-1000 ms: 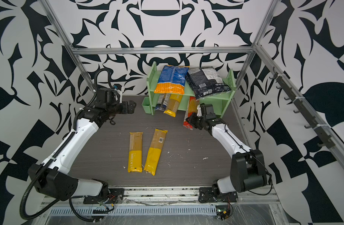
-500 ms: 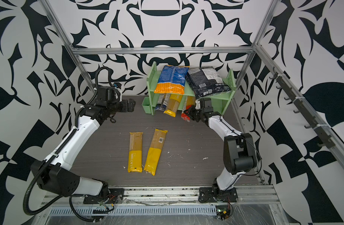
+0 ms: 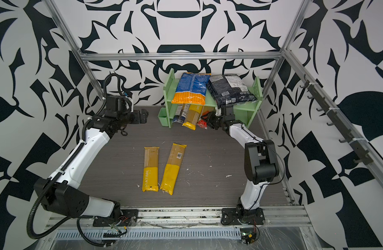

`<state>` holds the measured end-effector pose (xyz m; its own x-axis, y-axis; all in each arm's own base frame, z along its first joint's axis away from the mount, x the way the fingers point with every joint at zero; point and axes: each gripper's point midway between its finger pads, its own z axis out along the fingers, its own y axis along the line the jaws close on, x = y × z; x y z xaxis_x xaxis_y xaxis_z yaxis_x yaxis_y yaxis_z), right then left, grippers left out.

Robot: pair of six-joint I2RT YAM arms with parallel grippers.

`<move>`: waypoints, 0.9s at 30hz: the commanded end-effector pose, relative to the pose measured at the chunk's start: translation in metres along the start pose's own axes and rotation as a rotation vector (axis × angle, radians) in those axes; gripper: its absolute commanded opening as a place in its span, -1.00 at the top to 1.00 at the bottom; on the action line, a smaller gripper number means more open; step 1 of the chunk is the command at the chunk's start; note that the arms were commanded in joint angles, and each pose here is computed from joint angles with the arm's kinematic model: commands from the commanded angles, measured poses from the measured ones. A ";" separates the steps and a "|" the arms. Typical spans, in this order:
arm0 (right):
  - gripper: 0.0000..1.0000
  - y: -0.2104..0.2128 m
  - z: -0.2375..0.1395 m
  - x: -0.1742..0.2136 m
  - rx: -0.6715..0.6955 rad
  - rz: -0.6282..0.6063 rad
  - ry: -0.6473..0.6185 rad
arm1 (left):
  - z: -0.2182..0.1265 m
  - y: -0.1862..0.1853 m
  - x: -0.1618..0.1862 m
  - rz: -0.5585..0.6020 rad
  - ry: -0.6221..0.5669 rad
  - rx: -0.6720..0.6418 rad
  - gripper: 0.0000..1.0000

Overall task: Place and organize the pasta boxes and bags onto the shelf
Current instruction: 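Carry the red pack to the shelf's lower tier beside the yellow pack, then lower the red pack onto the lower tier and open the right gripper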

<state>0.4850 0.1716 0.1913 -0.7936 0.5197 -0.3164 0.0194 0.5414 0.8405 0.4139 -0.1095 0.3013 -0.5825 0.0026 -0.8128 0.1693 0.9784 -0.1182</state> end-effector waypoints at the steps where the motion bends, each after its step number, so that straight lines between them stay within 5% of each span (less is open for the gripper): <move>1: 0.06 0.063 -0.027 -0.030 -0.146 -0.130 -0.106 | -0.005 0.003 -0.003 0.002 -0.007 -0.003 -0.99; 27: -0.01 0.010 -0.063 0.031 0.022 -0.088 -0.058 | -0.014 -0.006 0.013 -0.051 0.005 0.074 -0.99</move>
<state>0.4230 0.1509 0.1900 -0.7888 0.5261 -0.3178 0.0670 0.5876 0.8064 0.4014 -0.1122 0.2925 -0.6057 -0.0237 -0.7953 0.1893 0.9665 -0.1730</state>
